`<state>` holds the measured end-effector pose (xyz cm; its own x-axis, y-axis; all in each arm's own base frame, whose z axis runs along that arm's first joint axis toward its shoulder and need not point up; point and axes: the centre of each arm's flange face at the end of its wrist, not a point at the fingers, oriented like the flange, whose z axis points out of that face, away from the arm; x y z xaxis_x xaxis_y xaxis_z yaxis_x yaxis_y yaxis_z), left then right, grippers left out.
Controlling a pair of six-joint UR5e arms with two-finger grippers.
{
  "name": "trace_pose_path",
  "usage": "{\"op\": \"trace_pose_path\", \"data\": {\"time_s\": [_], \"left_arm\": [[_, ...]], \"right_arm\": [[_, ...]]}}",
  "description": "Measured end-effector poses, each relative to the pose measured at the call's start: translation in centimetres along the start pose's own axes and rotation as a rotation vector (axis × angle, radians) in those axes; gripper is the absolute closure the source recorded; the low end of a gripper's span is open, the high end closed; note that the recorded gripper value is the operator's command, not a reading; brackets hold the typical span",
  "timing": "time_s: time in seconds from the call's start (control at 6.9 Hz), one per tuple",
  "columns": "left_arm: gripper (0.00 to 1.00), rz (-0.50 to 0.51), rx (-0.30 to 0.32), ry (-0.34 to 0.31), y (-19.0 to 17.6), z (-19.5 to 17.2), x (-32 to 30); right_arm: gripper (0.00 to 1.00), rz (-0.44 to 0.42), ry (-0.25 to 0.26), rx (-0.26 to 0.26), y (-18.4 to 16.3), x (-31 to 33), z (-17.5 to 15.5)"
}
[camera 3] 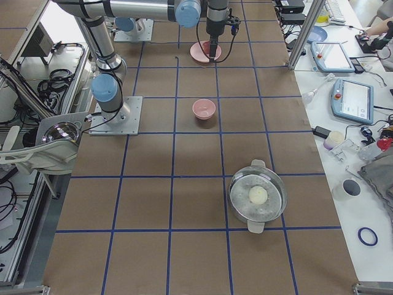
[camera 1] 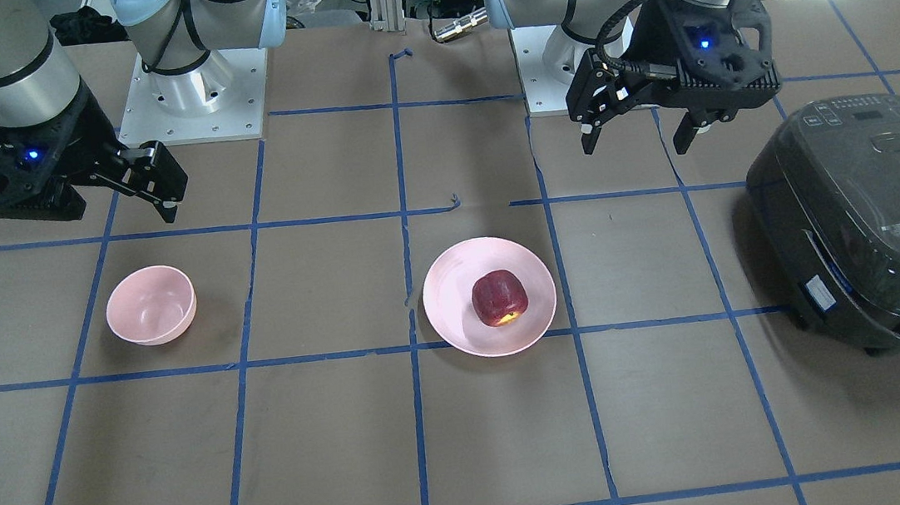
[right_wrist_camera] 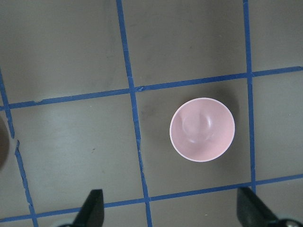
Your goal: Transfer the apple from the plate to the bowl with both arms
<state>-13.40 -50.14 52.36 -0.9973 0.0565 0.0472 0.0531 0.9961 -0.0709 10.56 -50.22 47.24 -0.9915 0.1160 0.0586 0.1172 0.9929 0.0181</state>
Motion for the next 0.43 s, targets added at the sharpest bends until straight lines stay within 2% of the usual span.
{"op": "trace_pose_path", "data": {"time_s": [0.43], "left_arm": [[0.0, 0.0, 0.0, 0.0, 0.0, 0.0, -0.01]], "right_arm": [[0.0, -0.001, -0.004, 0.002, 0.17, -0.04, -0.18]]}}
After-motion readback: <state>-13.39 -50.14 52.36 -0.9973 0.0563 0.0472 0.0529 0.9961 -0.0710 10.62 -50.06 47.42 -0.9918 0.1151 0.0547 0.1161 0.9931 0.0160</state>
